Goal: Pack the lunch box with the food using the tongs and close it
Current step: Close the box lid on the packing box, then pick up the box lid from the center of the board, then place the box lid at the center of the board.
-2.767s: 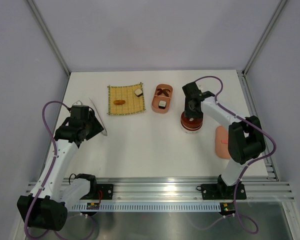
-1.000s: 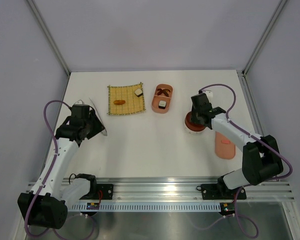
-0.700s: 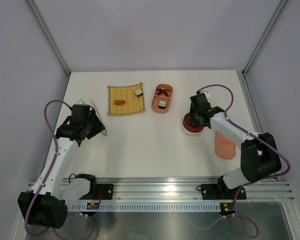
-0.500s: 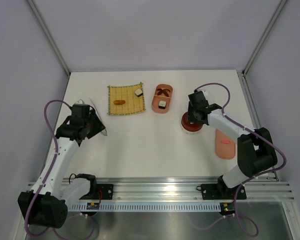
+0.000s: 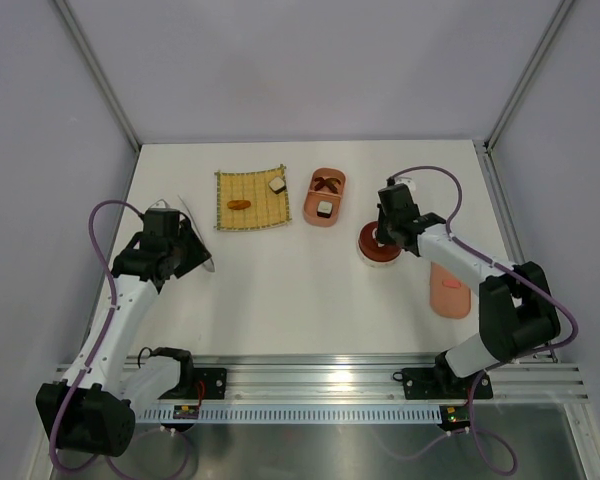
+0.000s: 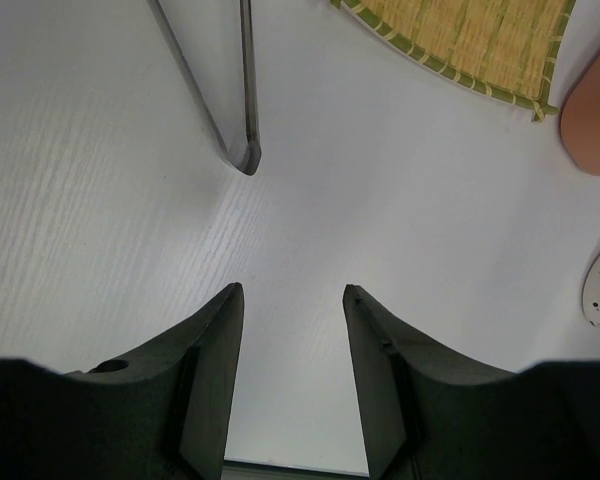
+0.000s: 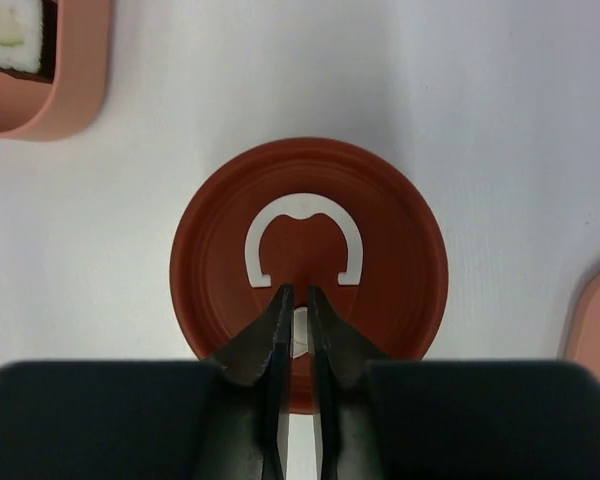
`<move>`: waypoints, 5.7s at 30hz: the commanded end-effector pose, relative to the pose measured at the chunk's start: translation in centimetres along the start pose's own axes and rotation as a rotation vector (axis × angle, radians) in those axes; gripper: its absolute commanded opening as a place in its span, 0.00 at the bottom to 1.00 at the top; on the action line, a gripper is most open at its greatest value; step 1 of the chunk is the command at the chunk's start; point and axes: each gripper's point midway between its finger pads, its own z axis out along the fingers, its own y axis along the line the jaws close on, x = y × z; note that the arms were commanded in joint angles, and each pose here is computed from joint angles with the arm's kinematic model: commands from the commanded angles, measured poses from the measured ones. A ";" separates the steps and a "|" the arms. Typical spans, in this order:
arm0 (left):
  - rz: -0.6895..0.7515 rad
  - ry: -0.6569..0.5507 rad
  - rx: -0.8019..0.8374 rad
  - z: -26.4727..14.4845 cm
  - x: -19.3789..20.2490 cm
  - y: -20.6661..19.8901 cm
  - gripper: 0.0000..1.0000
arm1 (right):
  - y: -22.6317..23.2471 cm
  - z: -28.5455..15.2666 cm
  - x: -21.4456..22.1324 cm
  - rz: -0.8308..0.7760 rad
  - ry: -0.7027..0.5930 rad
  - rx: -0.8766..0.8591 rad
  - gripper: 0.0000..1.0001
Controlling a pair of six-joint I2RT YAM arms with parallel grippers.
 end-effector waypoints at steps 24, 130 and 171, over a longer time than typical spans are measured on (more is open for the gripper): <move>0.005 -0.009 0.029 0.0 0.0 -0.3 0.48 | -0.5 -2.7 2.6 0.046 0.104 0.031 0.27; 0.044 0.025 0.103 0.4 0.2 -1.8 0.47 | -7.4 -6.6 -0.7 0.343 0.109 0.148 0.00; 0.058 0.048 0.092 0.1 0.7 -1.5 0.49 | 20.4 -2.5 7.8 -0.127 0.340 -0.270 0.43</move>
